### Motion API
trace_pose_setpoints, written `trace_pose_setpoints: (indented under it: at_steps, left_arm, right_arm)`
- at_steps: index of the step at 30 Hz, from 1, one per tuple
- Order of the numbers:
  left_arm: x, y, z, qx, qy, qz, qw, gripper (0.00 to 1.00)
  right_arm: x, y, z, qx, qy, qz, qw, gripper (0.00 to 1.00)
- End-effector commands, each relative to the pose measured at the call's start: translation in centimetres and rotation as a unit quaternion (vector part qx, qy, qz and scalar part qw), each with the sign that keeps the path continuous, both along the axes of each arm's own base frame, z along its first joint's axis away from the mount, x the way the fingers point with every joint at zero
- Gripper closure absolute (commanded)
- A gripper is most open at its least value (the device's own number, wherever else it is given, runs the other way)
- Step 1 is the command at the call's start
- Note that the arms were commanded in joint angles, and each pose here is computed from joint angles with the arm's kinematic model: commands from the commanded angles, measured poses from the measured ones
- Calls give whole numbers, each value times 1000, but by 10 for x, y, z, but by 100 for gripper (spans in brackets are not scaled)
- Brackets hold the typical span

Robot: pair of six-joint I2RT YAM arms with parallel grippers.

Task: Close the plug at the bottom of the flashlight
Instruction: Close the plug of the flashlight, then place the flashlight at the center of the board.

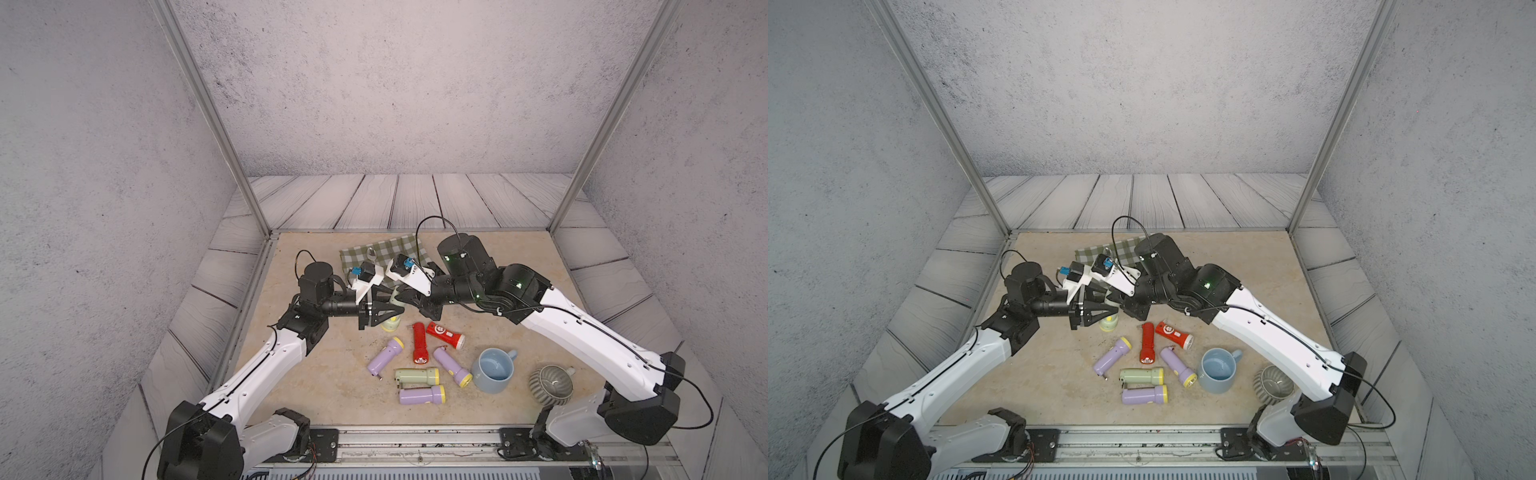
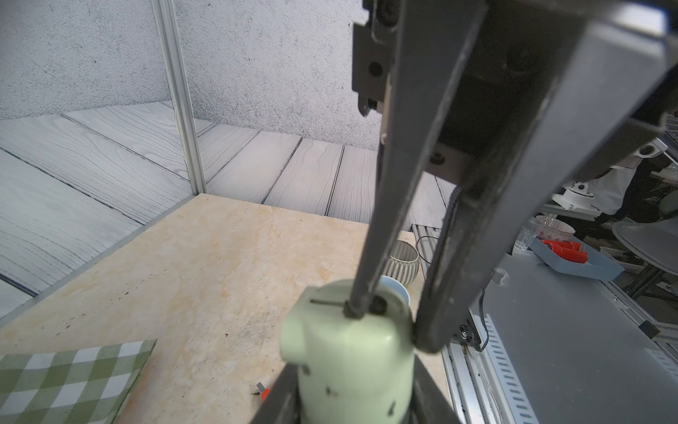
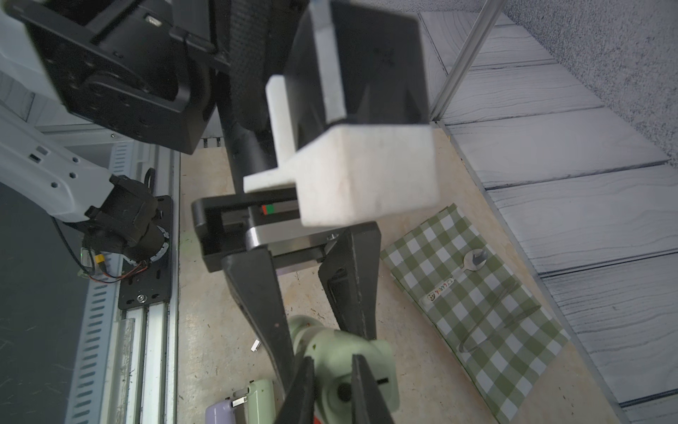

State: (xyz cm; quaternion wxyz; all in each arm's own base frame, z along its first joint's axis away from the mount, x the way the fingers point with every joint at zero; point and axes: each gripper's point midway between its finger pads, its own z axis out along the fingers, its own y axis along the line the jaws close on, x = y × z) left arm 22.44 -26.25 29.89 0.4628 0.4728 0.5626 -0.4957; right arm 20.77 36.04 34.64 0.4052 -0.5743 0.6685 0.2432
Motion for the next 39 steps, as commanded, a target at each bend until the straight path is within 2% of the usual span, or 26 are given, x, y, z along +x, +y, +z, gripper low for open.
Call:
trace_pose_setpoints:
  at_steps: [1, 4, 10, 14, 18, 21, 23, 27, 31, 37, 39]
  left_arm:
    - [7, 4, 31, -22, -50, 23, 998, 100]
    - [10, 4, 29, -22, -45, 28, 998, 100]
    - [13, 4, 28, -22, -40, 29, 999, 100]
    - [14, 4, 27, -22, -40, 30, 998, 100]
    - [22, 6, 24, -13, -33, 60, 998, 100]
    - [30, 10, 21, -7, -23, 91, 996, 100]
    - [42, 16, 17, 3, -4, 134, 991, 100]
    - [68, 39, 5, 36, 36, 252, 966, 100]
    - [80, 74, -2, 53, 61, 369, 926, 100]
    - [70, 124, -9, 102, 90, 477, 868, 100]
    - [64, 134, -11, 112, 97, 492, 858, 100]
  right_arm:
    - [-28, 9, -19, -15, 48, 42, 998, 86]
    - [-33, 10, -16, -9, 61, 50, 997, 93]
    - [-36, 5, 9, 15, 46, 47, 998, 96]
    - [-36, -5, 38, 50, 12, 35, 998, 91]
    - [-27, -16, 51, 71, -17, 1, 997, 88]
    - [-9, -24, 47, 71, -3, -39, 997, 86]
    - [3, -29, 43, 78, 13, -65, 995, 84]
    - [27, -44, 37, 98, 24, -127, 987, 79]
    - [48, -62, 16, 95, 50, -187, 977, 77]
    - [63, -74, -16, 99, 105, -241, 960, 78]
    - [64, -76, -18, 112, 115, -252, 954, 78]
